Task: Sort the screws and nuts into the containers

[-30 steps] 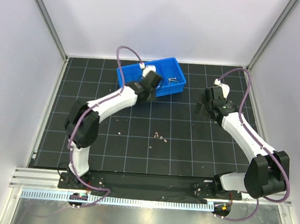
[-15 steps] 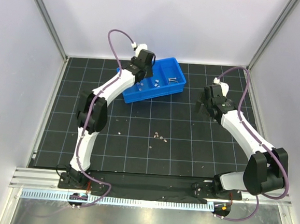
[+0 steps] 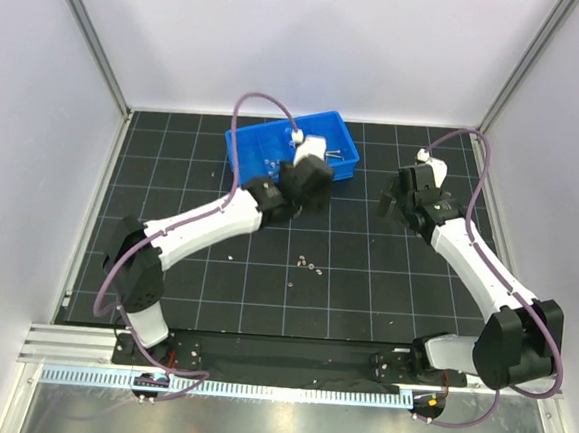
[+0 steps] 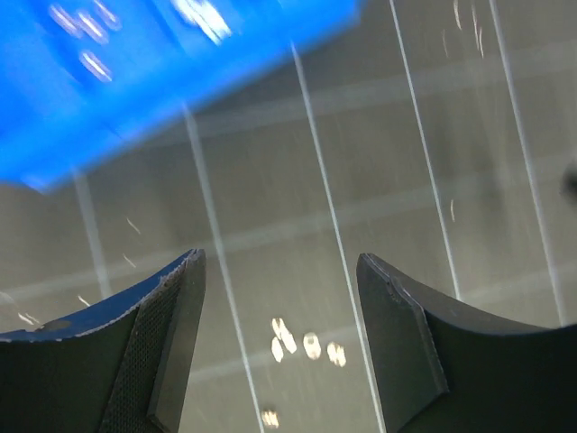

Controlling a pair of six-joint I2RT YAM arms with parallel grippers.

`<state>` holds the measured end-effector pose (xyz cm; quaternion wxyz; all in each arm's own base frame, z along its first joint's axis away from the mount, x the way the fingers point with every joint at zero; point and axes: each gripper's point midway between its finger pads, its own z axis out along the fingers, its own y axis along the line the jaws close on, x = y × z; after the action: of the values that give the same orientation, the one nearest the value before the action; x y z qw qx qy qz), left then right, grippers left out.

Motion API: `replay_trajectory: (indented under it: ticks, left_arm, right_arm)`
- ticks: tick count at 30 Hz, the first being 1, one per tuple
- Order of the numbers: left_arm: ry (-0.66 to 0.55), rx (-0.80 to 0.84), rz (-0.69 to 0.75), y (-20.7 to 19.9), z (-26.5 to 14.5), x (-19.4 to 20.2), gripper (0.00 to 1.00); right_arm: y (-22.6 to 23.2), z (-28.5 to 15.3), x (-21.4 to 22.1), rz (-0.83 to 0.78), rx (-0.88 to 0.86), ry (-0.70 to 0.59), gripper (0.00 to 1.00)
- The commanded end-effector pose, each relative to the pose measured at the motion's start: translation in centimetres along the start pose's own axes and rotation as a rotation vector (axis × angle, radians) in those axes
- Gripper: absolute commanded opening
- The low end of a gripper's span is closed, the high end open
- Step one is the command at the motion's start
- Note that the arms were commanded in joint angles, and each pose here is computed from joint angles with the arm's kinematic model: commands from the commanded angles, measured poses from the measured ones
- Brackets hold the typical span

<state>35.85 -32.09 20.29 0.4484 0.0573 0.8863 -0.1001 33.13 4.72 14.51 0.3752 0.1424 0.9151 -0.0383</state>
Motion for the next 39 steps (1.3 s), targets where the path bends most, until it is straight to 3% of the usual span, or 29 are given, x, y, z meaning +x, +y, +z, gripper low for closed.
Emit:
replay_trajectory:
  ticks: [1, 6, 10, 16, 39]
  left_arm:
    - [0.167, -0.024, 0.035, 0.1, 0.1, 8.0, 0.71]
    - [0.325, 0.06, 0.127, -3.3, -1.1, 15.9, 0.65]
    - [0.364, 0.063, 0.164, -4.3, -1.0, 18.3, 0.58]
    - [0.367, 0.028, 0.155, -4.6, 0.4, 19.0, 0.46]
    - [0.382, -0.059, 0.176, -3.5, 3.0, 21.1, 0.38]
  right_arm:
    - [-0.5, -0.9, -0.2, 0.02, 0.002, -0.01, 1.0]
    - [-0.9, -1.4, 0.7, 0.029, -0.006, -0.009, 1.0]
    - [-1.3, -1.5, 1.5, 0.033, -0.004, -0.001, 1.0]
    - [-1.8, -1.5, 2.2, 0.026, 0.011, 0.008, 1.0]
    - [-1.9, -1.2, 2.5, 0.018, 0.019, 0.018, 1.0]
